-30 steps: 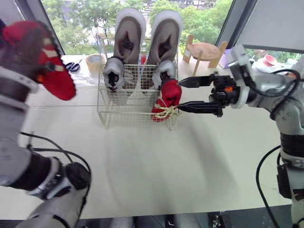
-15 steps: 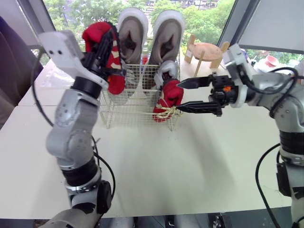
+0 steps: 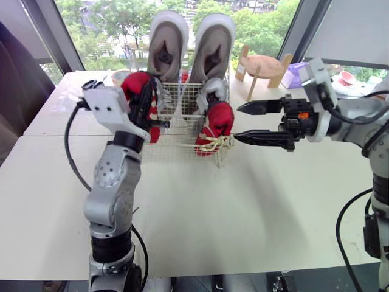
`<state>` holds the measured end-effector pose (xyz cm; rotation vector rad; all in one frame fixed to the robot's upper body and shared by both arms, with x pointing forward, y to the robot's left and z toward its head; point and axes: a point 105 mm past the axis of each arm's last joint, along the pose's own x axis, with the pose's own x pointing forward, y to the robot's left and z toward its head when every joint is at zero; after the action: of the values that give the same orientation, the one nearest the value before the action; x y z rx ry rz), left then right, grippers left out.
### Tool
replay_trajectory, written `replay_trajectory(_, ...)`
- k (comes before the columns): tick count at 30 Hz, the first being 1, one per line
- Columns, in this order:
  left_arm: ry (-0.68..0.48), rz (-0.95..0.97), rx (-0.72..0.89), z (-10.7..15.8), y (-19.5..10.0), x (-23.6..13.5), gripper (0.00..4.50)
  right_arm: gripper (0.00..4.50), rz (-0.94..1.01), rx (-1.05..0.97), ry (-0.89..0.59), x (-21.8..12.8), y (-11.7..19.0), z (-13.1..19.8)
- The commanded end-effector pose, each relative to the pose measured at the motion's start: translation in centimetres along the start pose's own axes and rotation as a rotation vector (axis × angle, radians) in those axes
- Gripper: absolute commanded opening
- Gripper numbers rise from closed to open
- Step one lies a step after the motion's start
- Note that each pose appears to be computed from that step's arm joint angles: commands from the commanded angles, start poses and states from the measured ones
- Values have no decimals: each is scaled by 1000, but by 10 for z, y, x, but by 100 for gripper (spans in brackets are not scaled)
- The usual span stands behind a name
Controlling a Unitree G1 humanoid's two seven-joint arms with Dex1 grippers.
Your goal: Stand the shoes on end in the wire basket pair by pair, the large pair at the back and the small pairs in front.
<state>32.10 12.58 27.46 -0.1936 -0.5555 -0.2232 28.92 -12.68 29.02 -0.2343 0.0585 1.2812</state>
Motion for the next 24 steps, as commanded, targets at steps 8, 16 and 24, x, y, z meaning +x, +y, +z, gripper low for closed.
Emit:
replay_trajectory(8,96,-2,-21,-34,5,-26,3,450,1,-52,17,-8,4,11)
replay_trajectory(16,254,-2,-39,-46,14,-42,238,450,-14,-23,12,-4,3,2)
replay_trajectory(24,354,-299,-20,-6,21,-68,421,450,-49,9,15,-12,-2,-9)
